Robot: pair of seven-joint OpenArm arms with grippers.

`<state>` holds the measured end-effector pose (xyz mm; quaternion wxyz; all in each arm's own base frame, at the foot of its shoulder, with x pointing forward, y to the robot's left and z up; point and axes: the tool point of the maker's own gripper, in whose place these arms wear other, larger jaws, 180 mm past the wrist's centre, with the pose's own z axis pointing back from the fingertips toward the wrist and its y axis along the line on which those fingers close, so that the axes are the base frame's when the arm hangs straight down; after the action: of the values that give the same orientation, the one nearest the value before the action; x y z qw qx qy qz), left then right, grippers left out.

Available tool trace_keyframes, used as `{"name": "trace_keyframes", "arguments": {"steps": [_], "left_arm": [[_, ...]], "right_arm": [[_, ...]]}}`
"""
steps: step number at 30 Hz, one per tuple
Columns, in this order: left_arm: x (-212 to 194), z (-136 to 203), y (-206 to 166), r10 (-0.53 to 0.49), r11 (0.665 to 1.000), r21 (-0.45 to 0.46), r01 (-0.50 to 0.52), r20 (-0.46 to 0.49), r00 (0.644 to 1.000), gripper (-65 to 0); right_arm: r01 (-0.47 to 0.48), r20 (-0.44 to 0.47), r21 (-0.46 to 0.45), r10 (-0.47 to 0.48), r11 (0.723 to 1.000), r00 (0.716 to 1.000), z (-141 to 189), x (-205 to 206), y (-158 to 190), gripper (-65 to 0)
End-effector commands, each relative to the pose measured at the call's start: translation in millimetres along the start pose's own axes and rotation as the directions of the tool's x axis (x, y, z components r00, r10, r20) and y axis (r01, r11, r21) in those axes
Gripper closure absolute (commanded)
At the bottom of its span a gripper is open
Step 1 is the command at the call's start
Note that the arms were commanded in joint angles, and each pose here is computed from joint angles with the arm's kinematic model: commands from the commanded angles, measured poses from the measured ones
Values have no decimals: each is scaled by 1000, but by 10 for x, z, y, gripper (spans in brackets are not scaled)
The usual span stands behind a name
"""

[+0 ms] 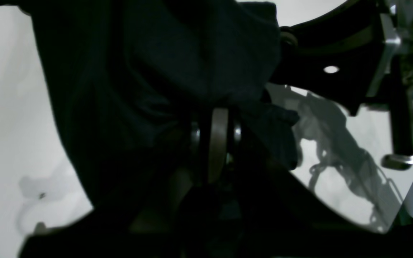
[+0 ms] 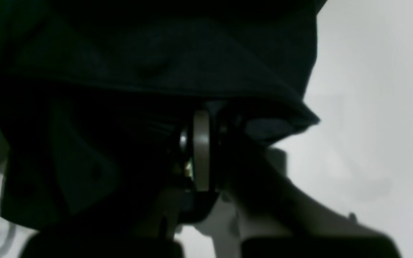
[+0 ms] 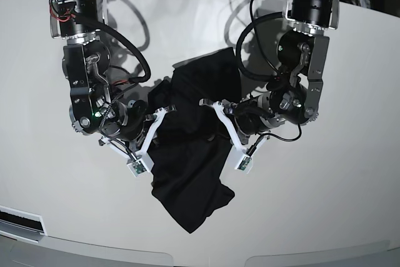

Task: Layout the t-shirt on the table in an organized manner, then fold the t-shirt properly
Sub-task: 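Grasp the shirt with both grippers and stretch it apart, then release with the left gripper and drag the shirt with the right gripper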

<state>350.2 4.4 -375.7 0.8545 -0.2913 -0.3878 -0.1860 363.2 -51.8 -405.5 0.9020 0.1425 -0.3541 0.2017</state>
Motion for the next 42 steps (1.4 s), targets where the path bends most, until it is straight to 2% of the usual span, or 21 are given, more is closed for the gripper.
{"name": "trace_keyframes", "arguments": {"steps": [1,4,7,12,16,19,24,26,29,31,33,35,37,38,40,42], "left_arm": [[276,29,-4,-22,1000,-10,23,72,997,0],[407,78,105,-55,998,12,54,84,995,0],[521,157,250,-82,996,43,78,93,992,0],[640,304,493,-69,993,100,57,125,990,0],[668,477,748,-42,987,159,18,147,988,0],[644,651,978,-40,977,213,10,137,990,0],[648,1048,1413,-78,946,323,40,106,991,0],[652,1206,1591,-71,924,380,29,97,993,0],[631,1396,1796,-53,892,451,14,74,996,0],[604,1456,1847,-54,885,465,22,55,997,0],[569,1485,1862,-51,885,465,23,47,998,0],[534,1446,1769,-60,910,412,41,34,998,0],[533,1366,1554,-81,954,294,66,37,996,0],[537,1336,1440,-91,970,232,78,44,995,0],[555,1298,1206,-111,989,105,104,65,992,0],[583,1292,1024,-111,994,7,111,96,989,0]], "right_arm": [[-20,37,-60,22,998,999,79,175,-165,0],[-37,21,-169,41,985,999,205,144,-438,0],[-48,20,-281,56,958,998,395,122,-703,0],[-65,25,-439,84,896,996,756,95,-1003,0],[-75,0,-546,90,834,996,958,62,-1150,0],[-87,-33,-605,85,791,996,1038,-5,-1251,0],[-104,-73,-669,74,736,995,1138,-58,-1372,0],[-107,-86,-699,65,707,994,1192,-78,-1429,0],[-118,-113,-721,53,683,992,1239,-121,-1473,0],[-119,-129,-721,37,683,991,1244,-163,-1475,0],[-135,-150,-707,40,694,988,1225,-191,-1454,0],[-195,-178,-646,103,738,979,1135,-167,-1364,0],[-226,-172,-573,154,788,973,1036,-134,-1247,0],[-221,-164,-565,154,795,974,1025,-124,-1226,0],[-194,-151,-589,128,785,980,1052,-124,-1260,0],[-150,-138,-629,80,763,987,1105,-146,-1324,0]]}}
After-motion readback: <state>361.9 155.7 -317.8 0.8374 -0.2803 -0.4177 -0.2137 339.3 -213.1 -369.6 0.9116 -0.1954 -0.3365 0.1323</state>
